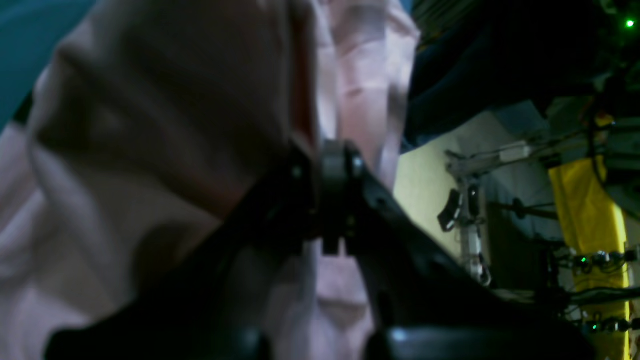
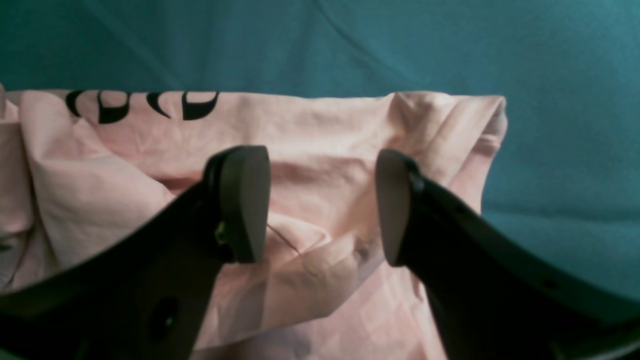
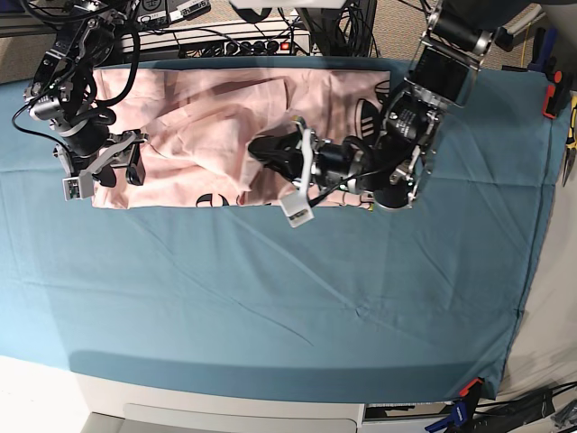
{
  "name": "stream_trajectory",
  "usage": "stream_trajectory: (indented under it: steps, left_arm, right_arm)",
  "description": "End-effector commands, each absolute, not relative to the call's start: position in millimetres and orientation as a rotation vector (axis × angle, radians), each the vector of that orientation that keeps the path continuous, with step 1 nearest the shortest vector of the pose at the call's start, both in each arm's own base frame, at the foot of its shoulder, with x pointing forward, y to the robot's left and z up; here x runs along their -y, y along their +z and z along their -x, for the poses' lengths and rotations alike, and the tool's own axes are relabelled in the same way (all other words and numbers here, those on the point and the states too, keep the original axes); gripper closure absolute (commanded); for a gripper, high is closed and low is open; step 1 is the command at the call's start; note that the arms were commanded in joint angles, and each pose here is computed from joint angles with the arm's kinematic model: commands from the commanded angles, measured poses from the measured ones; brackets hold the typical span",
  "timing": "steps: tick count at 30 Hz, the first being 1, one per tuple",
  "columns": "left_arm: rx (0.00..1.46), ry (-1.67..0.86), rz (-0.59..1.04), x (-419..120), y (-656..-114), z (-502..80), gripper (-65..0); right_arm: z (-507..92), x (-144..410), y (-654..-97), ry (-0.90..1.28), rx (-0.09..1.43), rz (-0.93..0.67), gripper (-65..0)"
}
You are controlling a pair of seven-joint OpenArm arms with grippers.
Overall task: Fold the T-shirt properly
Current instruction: 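Push the folded end further toward the right gripper with the left gripper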
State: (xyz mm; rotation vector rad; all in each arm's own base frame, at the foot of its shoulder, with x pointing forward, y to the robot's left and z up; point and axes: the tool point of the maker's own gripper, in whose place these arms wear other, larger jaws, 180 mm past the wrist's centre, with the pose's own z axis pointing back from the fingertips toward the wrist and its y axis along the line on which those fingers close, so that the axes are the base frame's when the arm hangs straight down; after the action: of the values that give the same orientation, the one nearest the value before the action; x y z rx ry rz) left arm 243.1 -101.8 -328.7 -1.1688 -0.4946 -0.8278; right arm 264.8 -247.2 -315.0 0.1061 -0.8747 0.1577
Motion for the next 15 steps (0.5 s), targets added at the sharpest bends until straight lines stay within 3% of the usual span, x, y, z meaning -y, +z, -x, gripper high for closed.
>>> stream_trajectory:
  steps: [1, 15]
  left_arm:
    - [0.561, -0.833, 1.213, 112, -307, -252, 0.0]
    - [0.632, -0.889, 1.163, 126, -293, -271, 0.0]
  right_arm:
    - [-273, 248, -301, 0.165, 0.933, -0.103, -33.6]
    - [-273, 248, -301, 0.165, 0.934, -0.104, -33.6]
